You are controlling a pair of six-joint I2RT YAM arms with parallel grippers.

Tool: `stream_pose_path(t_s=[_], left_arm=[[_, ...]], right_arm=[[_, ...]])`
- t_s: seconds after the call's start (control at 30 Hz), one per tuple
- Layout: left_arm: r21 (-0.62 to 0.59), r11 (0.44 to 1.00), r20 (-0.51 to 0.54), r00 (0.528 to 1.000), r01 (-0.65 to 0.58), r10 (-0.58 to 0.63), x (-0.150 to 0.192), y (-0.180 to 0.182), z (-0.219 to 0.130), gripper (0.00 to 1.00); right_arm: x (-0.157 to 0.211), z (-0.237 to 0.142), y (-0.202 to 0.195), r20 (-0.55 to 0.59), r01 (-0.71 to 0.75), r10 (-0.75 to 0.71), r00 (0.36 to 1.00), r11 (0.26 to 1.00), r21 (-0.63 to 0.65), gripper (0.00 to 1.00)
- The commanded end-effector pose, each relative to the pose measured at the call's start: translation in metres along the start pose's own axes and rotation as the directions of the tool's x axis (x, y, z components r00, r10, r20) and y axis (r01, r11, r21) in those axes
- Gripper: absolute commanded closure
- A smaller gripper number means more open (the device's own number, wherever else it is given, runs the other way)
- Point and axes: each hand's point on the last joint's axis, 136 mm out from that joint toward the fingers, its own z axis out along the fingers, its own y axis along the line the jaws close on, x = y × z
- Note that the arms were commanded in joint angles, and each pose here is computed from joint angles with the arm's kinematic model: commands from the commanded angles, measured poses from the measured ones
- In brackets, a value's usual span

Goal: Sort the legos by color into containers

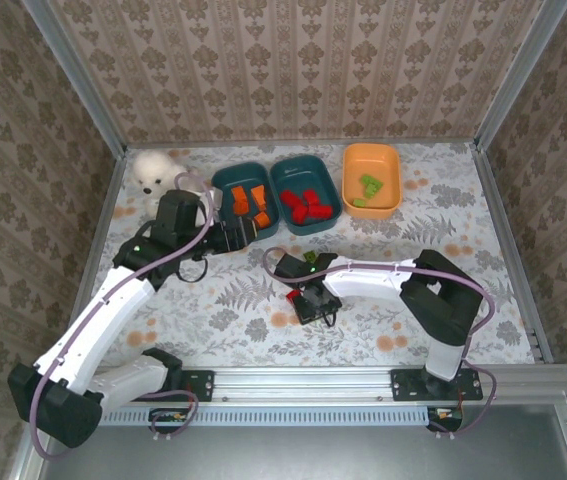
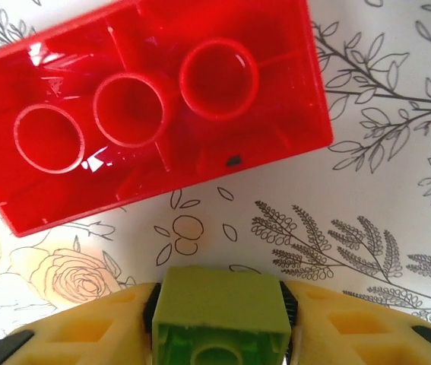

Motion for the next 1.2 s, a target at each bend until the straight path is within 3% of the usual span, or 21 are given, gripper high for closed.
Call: stream_pose_path(t_s=[0.0, 0.23, 0.4, 0.5, 0.8, 1.17], left_arm=[[-0.005, 1.000, -0.029, 1.000, -0.004, 0.003, 0.011, 0.000, -0.003, 0.20], [0.024, 0.999, -0.066, 0.997, -0.048, 0.050, 0.020, -0.009, 0.010, 0.20], [0.075, 0.993, -0.136, 0.986, -0.088, 0.098, 0.033, -0.026, 0.042, 0.21], [0.095, 0.990, -0.167, 0.979, -0.105, 0.120, 0.037, -0.038, 0.063, 0.21], [0.118, 0.979, -0.175, 0.967, -0.164, 0.184, 0.020, -0.068, 0.097, 0.22], [0.112, 0.977, -0.182, 0.963, -0.181, 0.199, 0.018, -0.072, 0.104, 0.22]], right_arm=[[-0.004, -0.007, 0.001, 0.019, -0.012, 0.011, 1.000, 1.000, 0.009, 0.65], [-0.025, -0.065, -0.025, 0.142, -0.054, 0.050, 0.989, 0.998, 0.019, 0.68], [-0.076, -0.125, -0.087, 0.295, -0.193, 0.191, 0.936, 0.981, -0.022, 0.68], [-0.116, -0.141, -0.131, 0.356, -0.280, 0.275, 0.893, 0.959, -0.037, 0.68], [-0.213, -0.117, -0.257, 0.398, -0.535, 0.465, 0.790, 0.841, 0.080, 0.68], [-0.238, -0.053, -0.319, 0.340, -0.641, 0.561, 0.755, 0.740, 0.203, 0.69]])
